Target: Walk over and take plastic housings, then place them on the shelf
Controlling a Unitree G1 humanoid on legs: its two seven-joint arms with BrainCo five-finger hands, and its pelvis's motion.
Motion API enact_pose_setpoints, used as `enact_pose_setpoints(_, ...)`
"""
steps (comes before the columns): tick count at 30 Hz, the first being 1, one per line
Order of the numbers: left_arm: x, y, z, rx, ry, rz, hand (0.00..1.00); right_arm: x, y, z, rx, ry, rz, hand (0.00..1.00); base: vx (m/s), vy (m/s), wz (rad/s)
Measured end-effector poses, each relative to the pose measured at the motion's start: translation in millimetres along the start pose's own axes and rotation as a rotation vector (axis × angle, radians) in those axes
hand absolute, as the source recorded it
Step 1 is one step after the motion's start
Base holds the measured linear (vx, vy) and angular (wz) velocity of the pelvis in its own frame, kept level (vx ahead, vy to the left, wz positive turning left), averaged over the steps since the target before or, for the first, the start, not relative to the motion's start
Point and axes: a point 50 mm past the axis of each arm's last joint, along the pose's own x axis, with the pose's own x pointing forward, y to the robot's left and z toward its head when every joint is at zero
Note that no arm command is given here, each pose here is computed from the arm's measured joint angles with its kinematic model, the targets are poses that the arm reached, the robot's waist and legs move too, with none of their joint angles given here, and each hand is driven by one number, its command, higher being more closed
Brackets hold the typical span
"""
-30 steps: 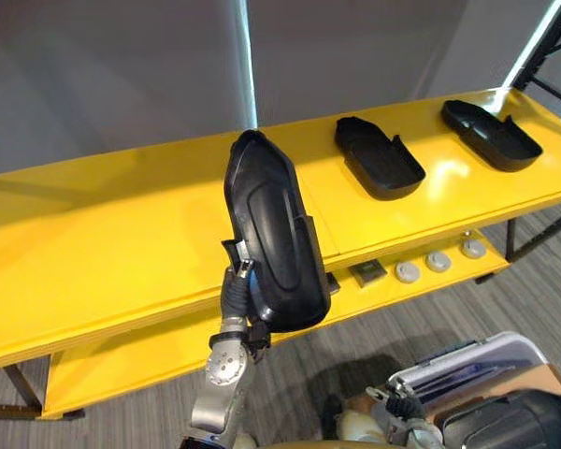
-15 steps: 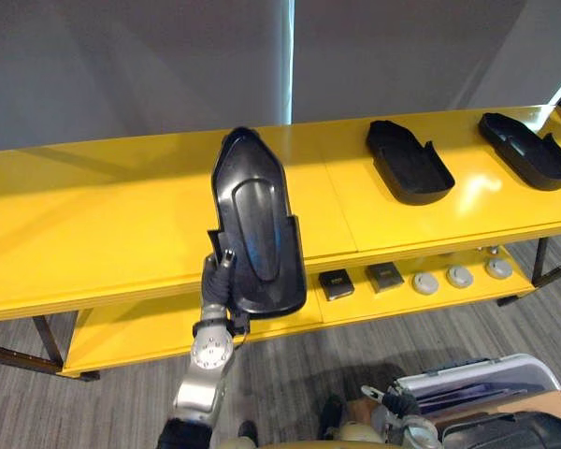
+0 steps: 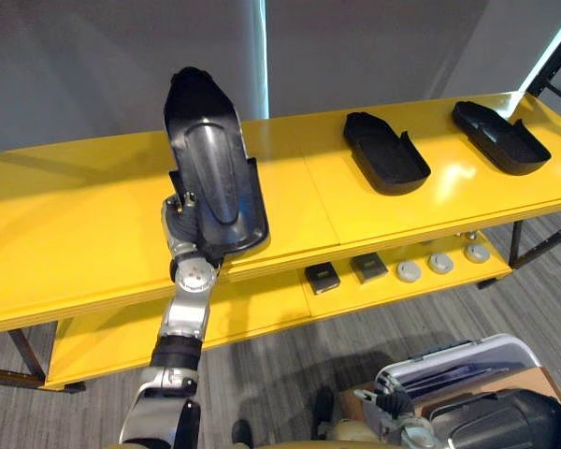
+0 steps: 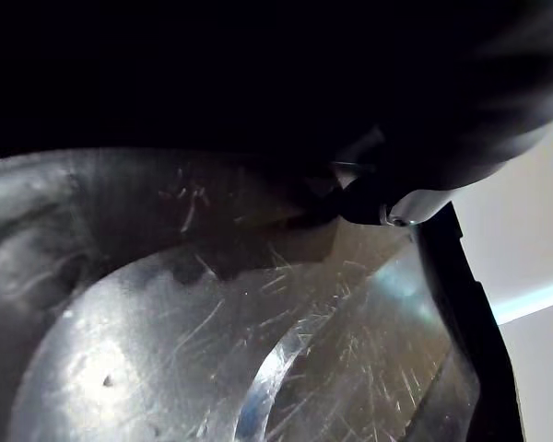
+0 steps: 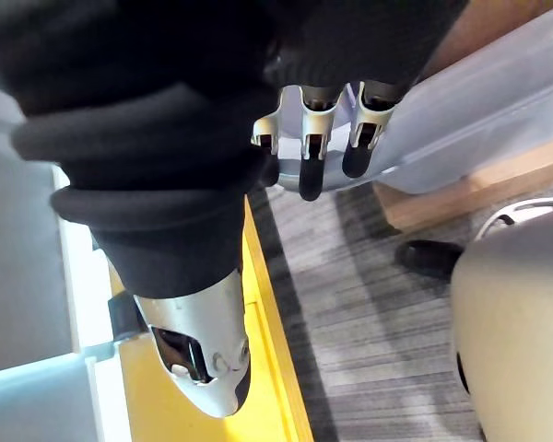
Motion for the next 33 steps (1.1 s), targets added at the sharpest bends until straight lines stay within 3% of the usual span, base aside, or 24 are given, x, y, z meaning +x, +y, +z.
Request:
enact_pose_setpoints(1, 5.6, 3.7, 1.3, -0.004, 0.013, 0.019, 0.0, 0.3, 0.2, 3.2, 0.0, -0.017, 0.001, 0.0, 0.05, 0.021, -0.07)
enact_pose_setpoints(11, 29.2, 25.4, 10.6, 0.003, 0.029, 0.114, 0.0, 2.3, 0.7, 10.9, -0.005, -0.059, 0.003, 0.0, -0.01, 0.005, -0.04)
enact_pose_setpoints(27, 37.8, 24.1, 10.1, -0.097, 0.099, 0.084, 0.0, 1.3, -4.4, 15.6, -0.006, -0.084, -0.001, 0.0, 0.0, 0.002, -0.01)
enact_pose_setpoints(33, 35.7, 26.0, 27.0, -0.094, 0.002, 0.063, 0.0, -0.4, -4.6, 10.7, -0.006, -0.069, 0.006, 0.0, 0.0, 0.0, 0.0)
